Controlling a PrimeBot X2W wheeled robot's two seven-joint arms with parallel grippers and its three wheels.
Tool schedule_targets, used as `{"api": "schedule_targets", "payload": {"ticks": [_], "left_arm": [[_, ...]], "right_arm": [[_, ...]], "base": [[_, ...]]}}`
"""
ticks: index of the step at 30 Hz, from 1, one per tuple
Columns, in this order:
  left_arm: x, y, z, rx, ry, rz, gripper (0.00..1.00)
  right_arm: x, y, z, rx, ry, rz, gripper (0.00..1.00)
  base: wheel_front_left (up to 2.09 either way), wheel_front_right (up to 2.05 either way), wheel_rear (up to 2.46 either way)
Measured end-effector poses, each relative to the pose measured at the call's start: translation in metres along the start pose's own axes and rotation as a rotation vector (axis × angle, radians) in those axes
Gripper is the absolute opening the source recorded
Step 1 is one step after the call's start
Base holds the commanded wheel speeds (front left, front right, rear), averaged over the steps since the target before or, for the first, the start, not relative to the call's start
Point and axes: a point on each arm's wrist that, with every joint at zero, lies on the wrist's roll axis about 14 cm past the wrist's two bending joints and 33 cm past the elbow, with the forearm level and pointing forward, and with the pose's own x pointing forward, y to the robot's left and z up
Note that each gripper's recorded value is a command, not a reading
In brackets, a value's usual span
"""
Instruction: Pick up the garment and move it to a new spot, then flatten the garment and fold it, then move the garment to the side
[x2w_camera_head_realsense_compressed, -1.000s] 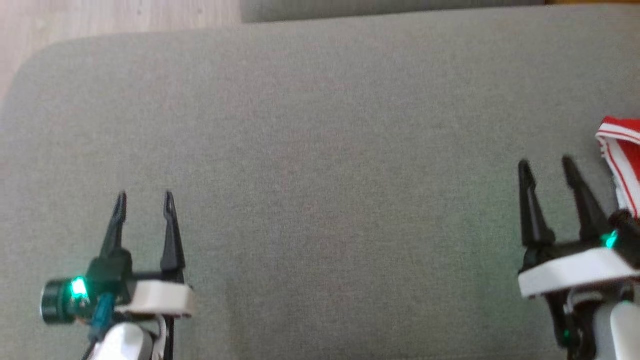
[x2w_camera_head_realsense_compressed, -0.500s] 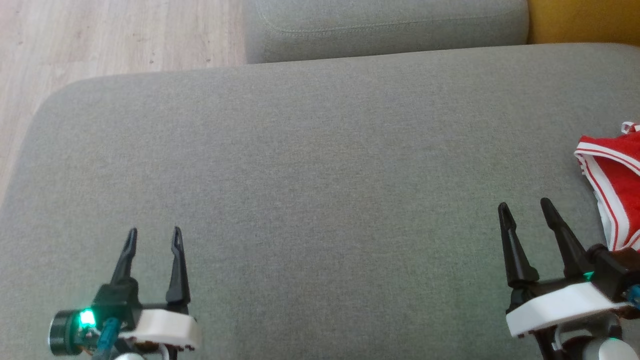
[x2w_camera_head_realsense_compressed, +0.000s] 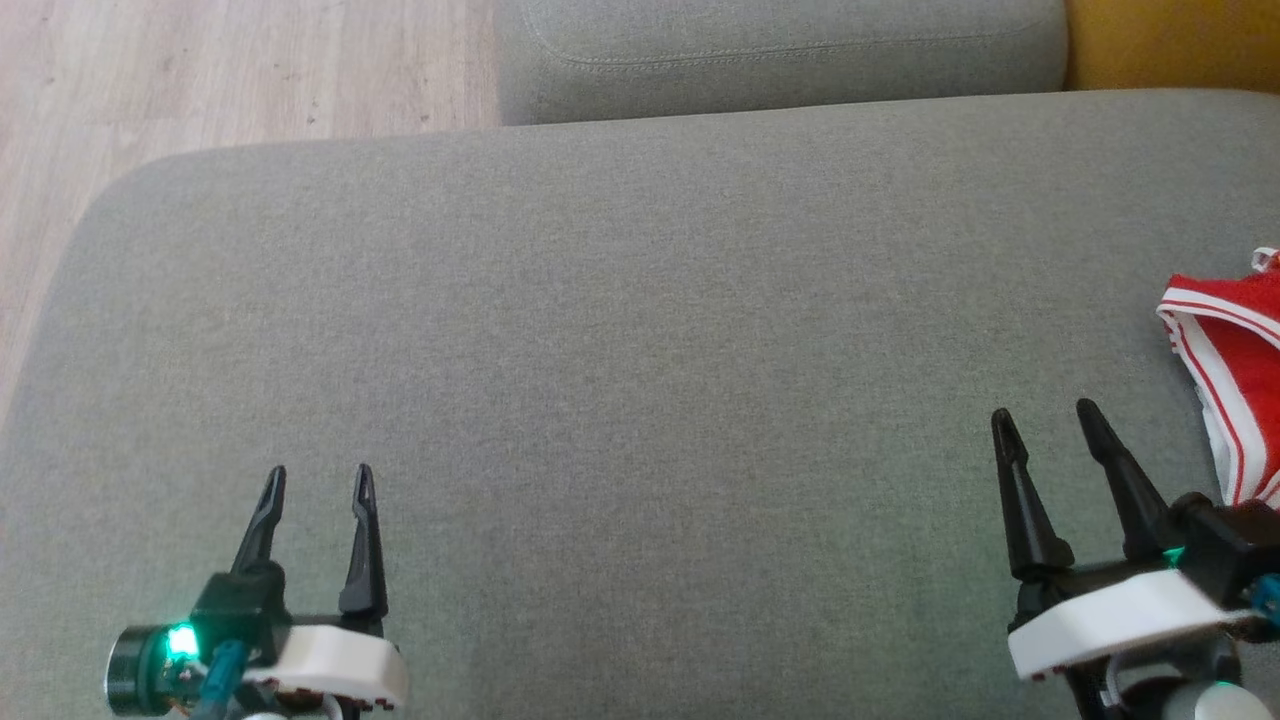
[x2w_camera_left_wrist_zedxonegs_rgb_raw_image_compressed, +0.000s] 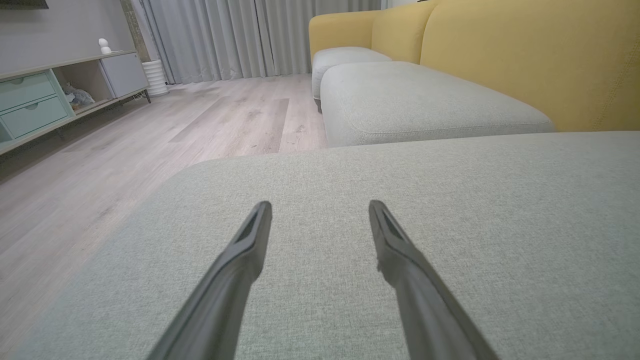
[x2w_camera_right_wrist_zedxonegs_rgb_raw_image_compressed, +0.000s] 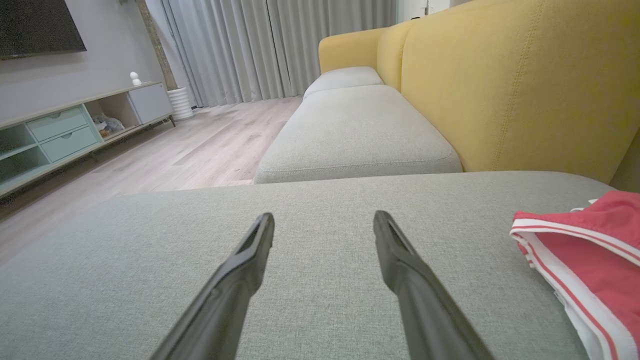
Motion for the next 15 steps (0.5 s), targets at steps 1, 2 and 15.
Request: {"api": "schedule_targets", "payload": {"ticks": [1,2,15], "left_arm": [[0.0000,0.0001,0.0000,0.000,0.000,0.000,1.00],[0.0000,0.0000,0.0000,0.001,0.000,0.000,1.00],[-0.0021,0.0022,-0.0085,0.005,0.025,0.011,0.00]], "right_arm": [[0.0000,-0.0001,-0.0003,0.000,0.002,0.000,1.00],[0.0000,-0.0001,-0.0004,0.001,0.003,0.000,1.00],[-0.0003,-0.0028,-0.0098,0.021,0.031,-0.008,0.00]], "base": [[0.00,0.00,0.00],[0.00,0.00,0.00],[0.00,0.00,0.00]]}}
